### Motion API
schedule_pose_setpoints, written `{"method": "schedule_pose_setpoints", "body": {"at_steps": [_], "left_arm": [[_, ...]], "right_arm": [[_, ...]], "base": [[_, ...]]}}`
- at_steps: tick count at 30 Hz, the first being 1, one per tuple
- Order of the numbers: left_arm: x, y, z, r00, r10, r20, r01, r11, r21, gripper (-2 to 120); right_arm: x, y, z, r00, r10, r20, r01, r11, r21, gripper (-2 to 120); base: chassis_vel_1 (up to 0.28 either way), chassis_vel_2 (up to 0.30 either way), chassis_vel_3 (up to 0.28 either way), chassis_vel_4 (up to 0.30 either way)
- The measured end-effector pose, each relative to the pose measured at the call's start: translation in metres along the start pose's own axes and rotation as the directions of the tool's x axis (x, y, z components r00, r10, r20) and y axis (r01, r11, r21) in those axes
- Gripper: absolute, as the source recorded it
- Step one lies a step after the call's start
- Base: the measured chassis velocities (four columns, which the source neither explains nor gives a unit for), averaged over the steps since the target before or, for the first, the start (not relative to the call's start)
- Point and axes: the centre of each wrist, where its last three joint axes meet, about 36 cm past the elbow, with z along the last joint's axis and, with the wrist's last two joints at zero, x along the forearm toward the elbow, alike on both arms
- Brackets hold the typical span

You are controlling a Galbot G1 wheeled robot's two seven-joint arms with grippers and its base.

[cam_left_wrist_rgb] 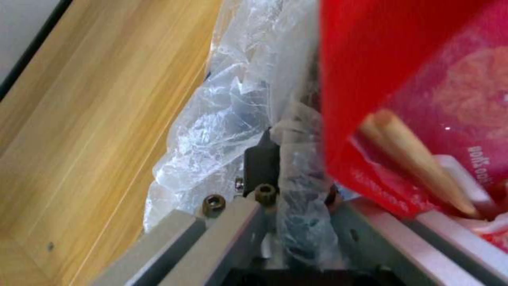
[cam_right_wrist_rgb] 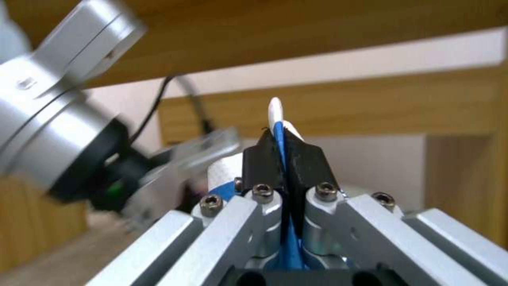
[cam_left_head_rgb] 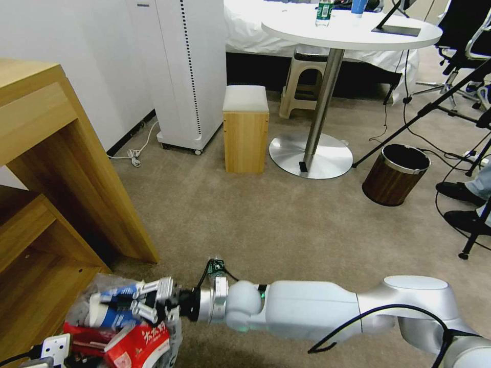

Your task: Pick up the trash bin and place the garbage on the floor into it.

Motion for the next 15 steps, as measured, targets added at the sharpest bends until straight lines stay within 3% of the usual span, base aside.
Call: {"method": "schedule_pose_setpoints", "body": {"at_steps": [6, 15], "left_arm": [[0.003, -0.002, 0.002, 1.000, -0.002, -0.007, 0.002, 1.000, 0.013, 0], [0.015, -0.005, 0.007, 1.000, -0.012, -0.004, 0.012, 1.000, 0.014, 0]], "right_arm": [[0.001, 0.027, 0.032, 0.999, -0.002, -0.039, -0.001, 0.998, -0.067, 0], [0.014, 0.029, 0.053, 0.994, 0.065, -0.084, -0.073, 0.993, -0.097, 0]], "base": [[0.000, 0.000, 0.000, 0.000], [0.000, 0.000, 0.000, 0.000]]}}
